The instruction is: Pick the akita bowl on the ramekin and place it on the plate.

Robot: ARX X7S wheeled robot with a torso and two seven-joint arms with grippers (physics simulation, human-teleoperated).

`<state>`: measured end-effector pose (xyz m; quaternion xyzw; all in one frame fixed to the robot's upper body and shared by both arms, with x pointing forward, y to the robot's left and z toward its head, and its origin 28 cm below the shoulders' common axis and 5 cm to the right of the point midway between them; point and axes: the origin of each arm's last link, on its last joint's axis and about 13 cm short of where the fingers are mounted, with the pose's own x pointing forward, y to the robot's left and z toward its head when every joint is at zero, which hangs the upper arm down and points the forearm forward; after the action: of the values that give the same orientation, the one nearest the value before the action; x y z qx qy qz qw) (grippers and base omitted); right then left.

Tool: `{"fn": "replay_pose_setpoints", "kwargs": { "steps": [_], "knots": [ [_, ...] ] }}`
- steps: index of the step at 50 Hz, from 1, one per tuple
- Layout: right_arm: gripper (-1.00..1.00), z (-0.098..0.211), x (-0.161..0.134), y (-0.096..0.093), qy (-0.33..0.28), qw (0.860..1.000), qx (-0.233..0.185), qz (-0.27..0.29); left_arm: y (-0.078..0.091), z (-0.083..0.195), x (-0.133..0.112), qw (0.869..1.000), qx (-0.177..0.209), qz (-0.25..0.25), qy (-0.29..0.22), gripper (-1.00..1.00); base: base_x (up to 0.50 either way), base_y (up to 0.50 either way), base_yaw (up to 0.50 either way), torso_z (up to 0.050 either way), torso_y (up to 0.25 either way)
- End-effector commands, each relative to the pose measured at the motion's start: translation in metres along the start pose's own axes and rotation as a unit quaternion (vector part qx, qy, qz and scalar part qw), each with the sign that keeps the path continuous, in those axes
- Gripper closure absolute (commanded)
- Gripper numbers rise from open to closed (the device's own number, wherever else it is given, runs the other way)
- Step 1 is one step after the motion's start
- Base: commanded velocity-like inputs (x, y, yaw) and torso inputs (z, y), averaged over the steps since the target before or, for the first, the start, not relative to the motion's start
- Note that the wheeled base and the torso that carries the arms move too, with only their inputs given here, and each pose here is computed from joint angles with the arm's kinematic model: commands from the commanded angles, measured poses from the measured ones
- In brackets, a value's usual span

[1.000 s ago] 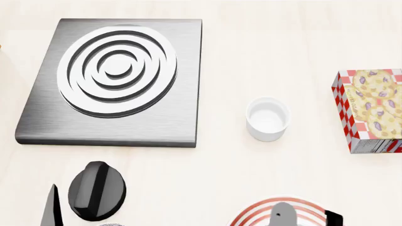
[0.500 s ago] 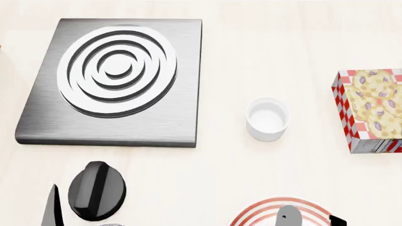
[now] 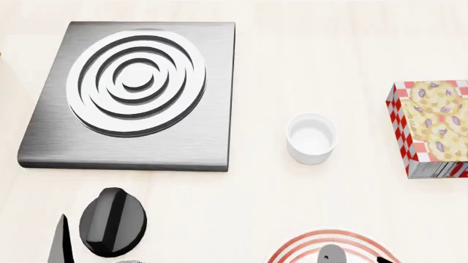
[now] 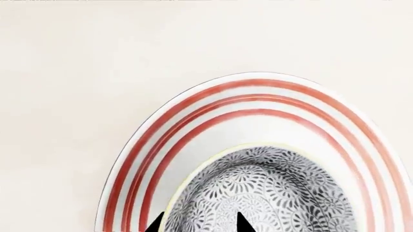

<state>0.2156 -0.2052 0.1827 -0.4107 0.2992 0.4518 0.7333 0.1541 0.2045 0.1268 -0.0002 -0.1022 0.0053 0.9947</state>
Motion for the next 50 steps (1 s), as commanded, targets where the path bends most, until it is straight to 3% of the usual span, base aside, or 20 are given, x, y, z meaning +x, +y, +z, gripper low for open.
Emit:
{"fn": "replay_pose_setpoints", "kwargs": {
  "steps": [1, 50],
  "knots": [
    [-1.0, 0.0, 0.003, -0.002, -0.004, 1.0, -0.002, -0.013, 0.0, 0.0, 0.0, 1.0, 0.0, -0.001, -0.001, -1.0, 0.0, 0.0, 0.0, 0.0, 0.0],
    [-1.0, 0.01, -0.007, 0.007, -0.035, 0.999, -0.006, -0.028, -0.001, 0.001, -0.001, 1.0, 0.0, -0.002, 0.002, -1.0, 0.0, 0.0, 0.0, 0.0, 0.0]
  ]
}}
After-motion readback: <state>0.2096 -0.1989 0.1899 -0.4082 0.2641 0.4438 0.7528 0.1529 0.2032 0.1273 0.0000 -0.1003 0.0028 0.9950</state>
